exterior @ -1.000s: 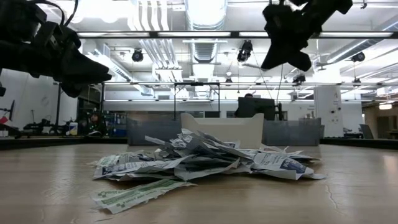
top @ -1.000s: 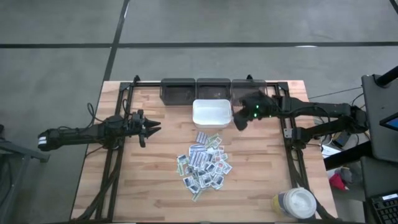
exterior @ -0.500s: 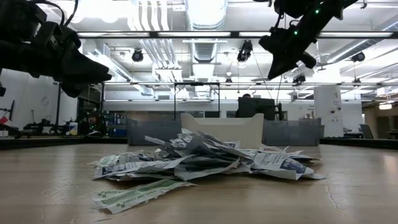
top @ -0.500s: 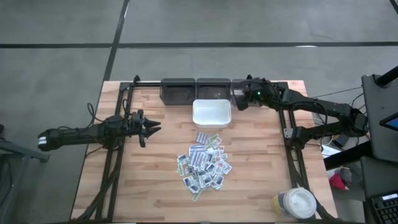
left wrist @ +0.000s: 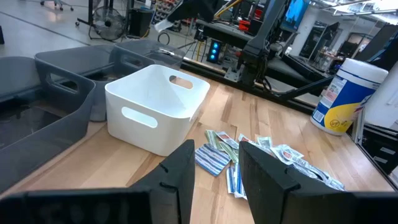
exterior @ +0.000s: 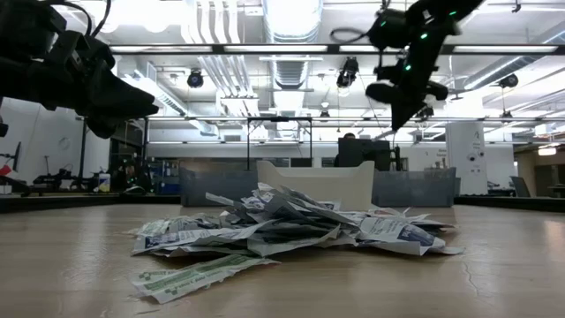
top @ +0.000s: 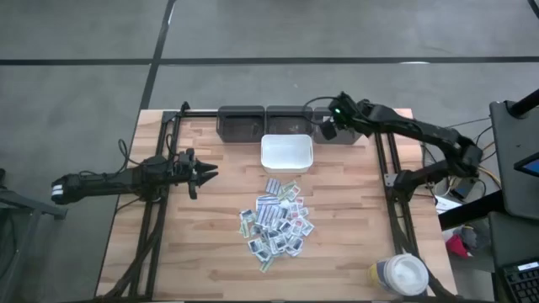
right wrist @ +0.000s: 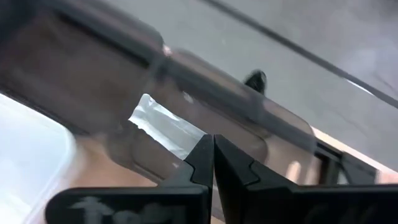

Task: Pick & Place First Aid Supplies
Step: Put the green bandage pack into the right gray bin

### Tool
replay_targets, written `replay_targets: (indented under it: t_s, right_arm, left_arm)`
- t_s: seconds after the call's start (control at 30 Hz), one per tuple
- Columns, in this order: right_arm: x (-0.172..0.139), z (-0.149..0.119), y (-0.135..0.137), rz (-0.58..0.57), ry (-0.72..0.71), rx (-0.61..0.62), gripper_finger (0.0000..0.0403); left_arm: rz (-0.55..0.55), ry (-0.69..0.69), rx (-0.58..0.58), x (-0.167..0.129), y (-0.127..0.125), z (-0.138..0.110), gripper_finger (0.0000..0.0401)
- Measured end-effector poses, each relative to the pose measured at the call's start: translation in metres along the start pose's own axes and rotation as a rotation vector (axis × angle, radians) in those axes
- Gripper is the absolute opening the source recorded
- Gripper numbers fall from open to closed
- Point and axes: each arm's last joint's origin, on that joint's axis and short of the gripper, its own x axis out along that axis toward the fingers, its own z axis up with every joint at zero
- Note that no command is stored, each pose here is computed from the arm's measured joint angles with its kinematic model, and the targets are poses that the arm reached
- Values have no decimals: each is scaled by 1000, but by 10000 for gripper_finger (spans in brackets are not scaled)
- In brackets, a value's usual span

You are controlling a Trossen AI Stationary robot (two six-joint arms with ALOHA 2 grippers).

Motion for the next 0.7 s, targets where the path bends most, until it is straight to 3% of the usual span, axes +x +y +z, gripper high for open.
replay_targets:
  t_s: [0.23, 0.47, 0.7]
  right_arm:
    - [41, 27, -2, -115, 257, -55, 8]
    - [82, 36, -2, -59, 409, -41, 8]
    - [95, 32, -2, -58, 472, -36, 8]
  left_arm:
    - [0, -1, 0, 0, 0, 0, 120]
    - [0, 0, 0, 0, 0, 0, 120]
    - [0, 0, 0, 0, 0, 0, 120]
